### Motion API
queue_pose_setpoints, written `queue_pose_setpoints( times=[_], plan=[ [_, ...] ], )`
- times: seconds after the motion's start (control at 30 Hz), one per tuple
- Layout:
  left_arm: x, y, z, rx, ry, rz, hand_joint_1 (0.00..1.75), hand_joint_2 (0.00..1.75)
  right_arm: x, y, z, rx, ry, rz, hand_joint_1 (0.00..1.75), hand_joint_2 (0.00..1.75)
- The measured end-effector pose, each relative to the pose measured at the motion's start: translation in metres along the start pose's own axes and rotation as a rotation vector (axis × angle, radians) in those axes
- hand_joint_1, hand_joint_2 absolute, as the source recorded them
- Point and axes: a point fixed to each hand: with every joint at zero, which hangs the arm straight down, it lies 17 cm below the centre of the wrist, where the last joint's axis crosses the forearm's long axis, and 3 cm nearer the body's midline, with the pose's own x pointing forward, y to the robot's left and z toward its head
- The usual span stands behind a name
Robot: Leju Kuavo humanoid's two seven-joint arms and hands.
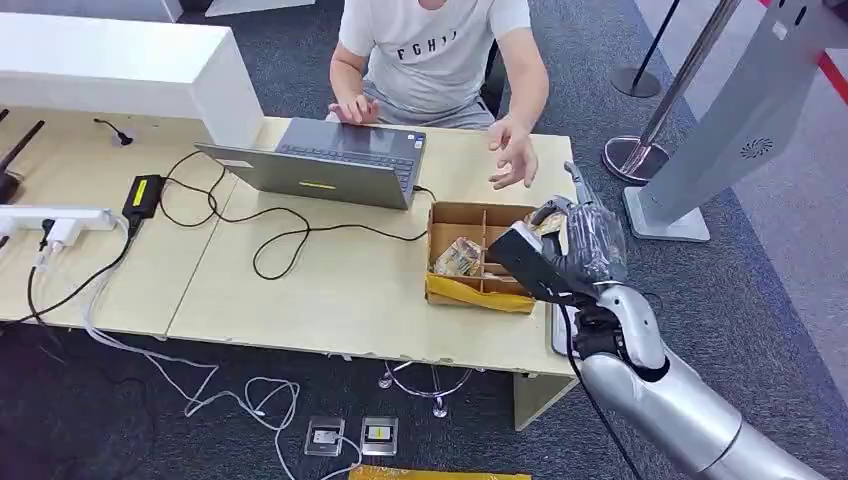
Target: Pass the card to the sensor for recognition and then transmit it.
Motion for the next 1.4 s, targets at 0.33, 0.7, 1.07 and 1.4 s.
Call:
queue_pose_setpoints(
  times=[0.33,0.7,1.07,1.4],
  plan=[
    [-0.004,0.002,0.000,0.015,0.013,0.001,0.00,0.00,-0.004,0.029,0.001,0.049,0.007,0.049,1.75,1.75],
    [-0.004,-0.001,0.001,0.011,0.012,0.002,0.00,0.00,-0.010,0.043,0.002,0.071,0.013,0.109,1.75,1.75],
    [-0.006,-0.001,0.001,0.018,0.018,0.004,0.00,0.00,-0.014,0.048,0.003,0.071,0.020,0.143,0.00,1.75],
    [-0.008,-0.002,0.001,0.026,0.022,0.005,0.00,0.00,-0.010,0.046,0.005,0.042,-0.007,0.212,0.00,1.75]
  ],
)
